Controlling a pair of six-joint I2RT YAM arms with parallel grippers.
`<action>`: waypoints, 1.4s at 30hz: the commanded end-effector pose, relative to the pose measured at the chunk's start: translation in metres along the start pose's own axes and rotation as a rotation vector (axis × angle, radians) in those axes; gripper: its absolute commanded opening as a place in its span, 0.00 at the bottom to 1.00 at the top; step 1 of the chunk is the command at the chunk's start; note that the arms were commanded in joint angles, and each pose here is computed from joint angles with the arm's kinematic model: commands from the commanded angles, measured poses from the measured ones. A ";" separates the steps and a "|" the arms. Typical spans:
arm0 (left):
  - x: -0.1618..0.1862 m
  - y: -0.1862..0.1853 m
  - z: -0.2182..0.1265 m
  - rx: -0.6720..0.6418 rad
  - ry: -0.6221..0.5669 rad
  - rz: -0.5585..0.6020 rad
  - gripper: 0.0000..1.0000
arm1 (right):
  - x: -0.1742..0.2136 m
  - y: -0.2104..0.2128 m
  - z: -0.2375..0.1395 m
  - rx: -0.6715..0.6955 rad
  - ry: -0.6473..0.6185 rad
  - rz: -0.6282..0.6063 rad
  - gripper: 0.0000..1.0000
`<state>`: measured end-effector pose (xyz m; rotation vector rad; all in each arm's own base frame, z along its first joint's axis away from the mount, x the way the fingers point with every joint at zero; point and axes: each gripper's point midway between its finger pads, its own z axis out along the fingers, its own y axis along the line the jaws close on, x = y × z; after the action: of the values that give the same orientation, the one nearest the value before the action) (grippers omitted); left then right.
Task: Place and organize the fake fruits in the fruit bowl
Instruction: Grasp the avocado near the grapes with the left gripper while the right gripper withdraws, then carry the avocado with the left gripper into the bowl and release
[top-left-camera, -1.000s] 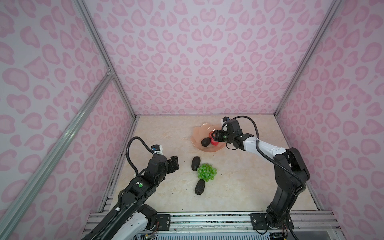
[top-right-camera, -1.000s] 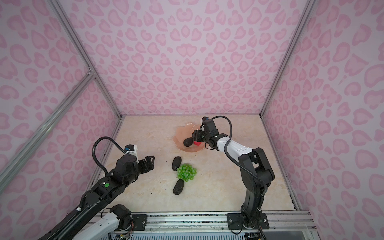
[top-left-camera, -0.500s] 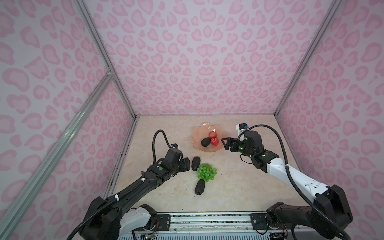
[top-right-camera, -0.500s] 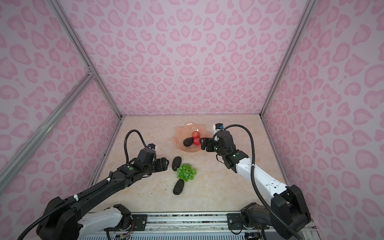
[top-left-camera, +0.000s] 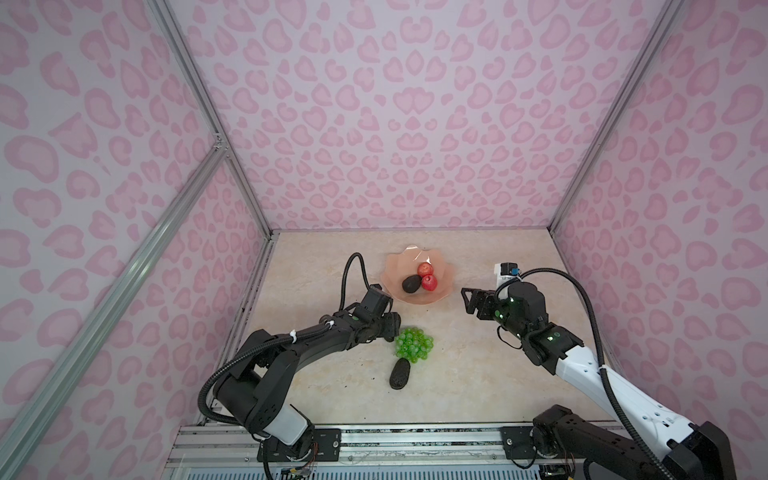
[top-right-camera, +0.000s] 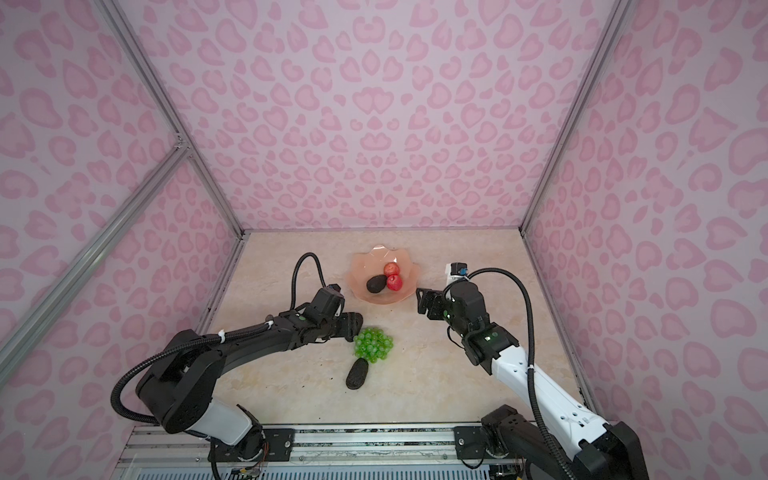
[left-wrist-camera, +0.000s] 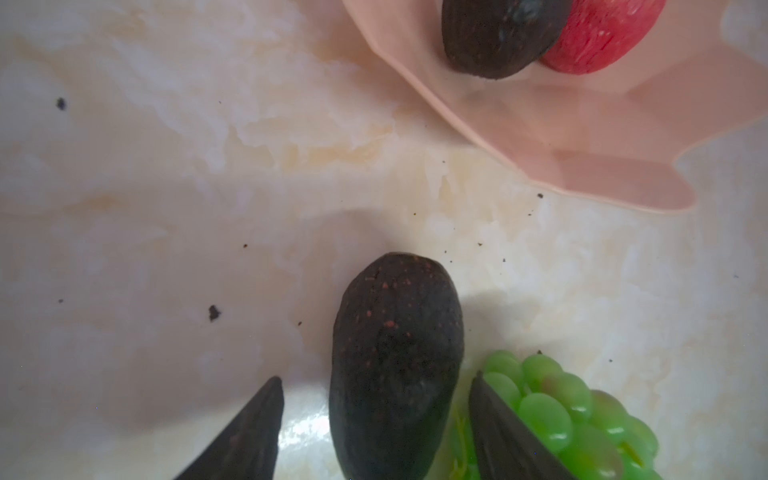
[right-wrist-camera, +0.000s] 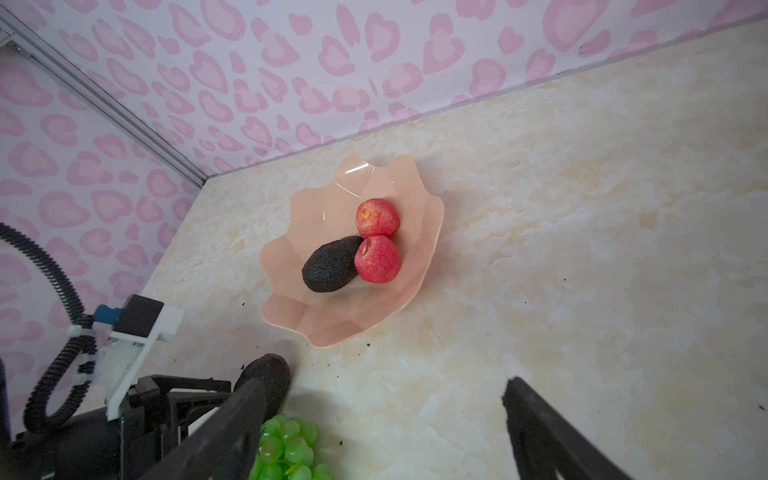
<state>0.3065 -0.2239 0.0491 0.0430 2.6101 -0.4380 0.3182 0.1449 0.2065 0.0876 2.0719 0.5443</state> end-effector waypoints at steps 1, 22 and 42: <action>-0.005 -0.005 0.010 0.010 -0.007 -0.015 0.68 | 0.003 -0.010 -0.003 0.040 0.000 -0.005 0.90; -0.059 -0.012 -0.070 -0.046 -0.176 0.139 0.45 | 0.005 -0.020 -0.001 0.052 0.000 0.014 0.90; -0.172 -0.043 0.032 -0.036 -0.090 0.206 0.47 | 0.007 -0.033 -0.033 0.082 -0.030 0.015 0.90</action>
<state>0.4610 -0.2666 0.1269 0.2520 2.4694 -0.3475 0.2952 0.1102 0.2069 0.1550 2.0504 0.4887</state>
